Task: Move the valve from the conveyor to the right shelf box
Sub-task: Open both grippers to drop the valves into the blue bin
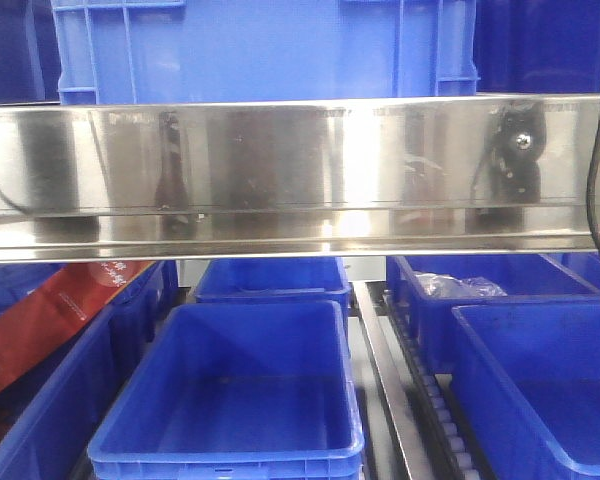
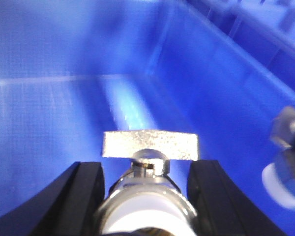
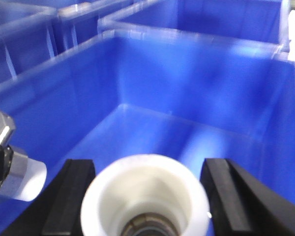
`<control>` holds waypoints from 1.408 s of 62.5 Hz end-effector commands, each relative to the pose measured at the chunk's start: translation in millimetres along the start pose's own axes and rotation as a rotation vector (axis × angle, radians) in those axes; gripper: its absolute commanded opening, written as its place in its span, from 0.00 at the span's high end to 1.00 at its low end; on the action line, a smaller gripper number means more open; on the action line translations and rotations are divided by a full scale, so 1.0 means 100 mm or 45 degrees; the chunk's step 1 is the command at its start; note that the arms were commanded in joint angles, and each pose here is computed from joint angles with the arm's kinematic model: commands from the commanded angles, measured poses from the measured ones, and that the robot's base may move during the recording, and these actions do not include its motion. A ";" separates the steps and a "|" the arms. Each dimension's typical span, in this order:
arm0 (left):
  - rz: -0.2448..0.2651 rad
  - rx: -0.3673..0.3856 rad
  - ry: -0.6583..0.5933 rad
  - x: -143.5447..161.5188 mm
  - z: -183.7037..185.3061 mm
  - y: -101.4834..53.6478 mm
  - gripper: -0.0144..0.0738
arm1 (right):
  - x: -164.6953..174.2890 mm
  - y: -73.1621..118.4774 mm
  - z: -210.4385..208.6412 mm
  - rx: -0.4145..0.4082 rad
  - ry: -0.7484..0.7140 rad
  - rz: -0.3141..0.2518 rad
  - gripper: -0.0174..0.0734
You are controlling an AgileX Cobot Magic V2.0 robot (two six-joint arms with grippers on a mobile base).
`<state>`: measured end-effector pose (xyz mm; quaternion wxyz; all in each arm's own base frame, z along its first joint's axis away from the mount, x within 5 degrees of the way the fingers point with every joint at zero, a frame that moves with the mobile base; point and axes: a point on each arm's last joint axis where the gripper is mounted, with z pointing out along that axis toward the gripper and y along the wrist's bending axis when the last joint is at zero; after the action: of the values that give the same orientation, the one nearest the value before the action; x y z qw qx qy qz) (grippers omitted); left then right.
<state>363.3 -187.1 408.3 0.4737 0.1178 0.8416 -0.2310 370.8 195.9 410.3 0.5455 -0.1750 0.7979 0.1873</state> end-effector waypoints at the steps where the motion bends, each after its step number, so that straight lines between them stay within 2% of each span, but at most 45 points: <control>1: -0.012 0.026 -0.083 -0.10 -0.08 -0.06 0.72 | -0.18 0.02 -0.10 -0.001 -0.148 -0.011 0.52; 8: -0.012 0.025 -0.060 -0.08 -0.08 -0.06 0.47 | -0.19 0.02 -0.10 0.000 -0.154 -0.011 0.42; 17: -0.012 0.025 -0.054 -0.08 -0.08 -0.06 0.28 | -0.18 0.02 -0.10 -0.001 -0.151 -0.011 0.36; 37: -0.012 0.024 -0.052 -0.08 -0.08 -0.06 0.26 | -0.14 0.02 -0.10 -0.005 -0.084 -0.011 0.38; 42: -0.012 0.024 -0.052 -0.08 -0.08 -0.06 0.30 | -0.13 0.02 -0.10 -0.005 -0.079 -0.011 0.49; 46: -0.012 0.024 -0.052 -0.08 -0.08 -0.06 0.38 | -0.13 0.02 -0.10 -0.005 -0.077 -0.011 0.62; 52: -0.012 0.024 -0.052 -0.08 -0.08 -0.06 0.59 | -0.13 0.02 -0.10 -0.005 -0.077 -0.011 0.81; 54: -0.008 0.022 -0.052 -0.08 -0.08 -0.06 0.69 | -0.13 0.02 -0.10 -0.006 -0.075 -0.011 0.88; 59: 0.020 0.004 -0.056 -0.08 -0.08 -0.05 0.91 | -0.12 0.02 -0.10 -0.007 -0.057 -0.011 0.98; 61: 0.035 -0.006 -0.057 -0.08 -0.08 -0.04 0.96 | -0.11 0.03 -0.10 -0.008 -0.042 -0.011 0.99; 64: 0.057 -0.021 -0.058 -0.08 -0.08 -0.03 0.96 | -0.09 0.03 -0.10 -0.009 -0.024 -0.012 0.99; 74: 0.065 -0.028 -0.014 -0.06 -0.13 -0.03 0.96 | -0.06 -0.04 -0.14 0.007 0.056 -0.004 0.99; 80: 0.114 -0.057 -0.035 -0.11 -0.25 -0.04 0.96 | -0.05 -0.12 -0.23 0.010 0.124 0.035 0.99; 88: 0.121 -0.054 -0.103 -0.10 -0.46 -0.05 0.96 | -0.12 -0.19 -0.44 0.036 0.102 0.047 0.99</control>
<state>347.3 -173.7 423.5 0.4913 0.1408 0.8389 -0.1870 360.2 171.5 416.6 0.4895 -0.1683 0.8369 0.1782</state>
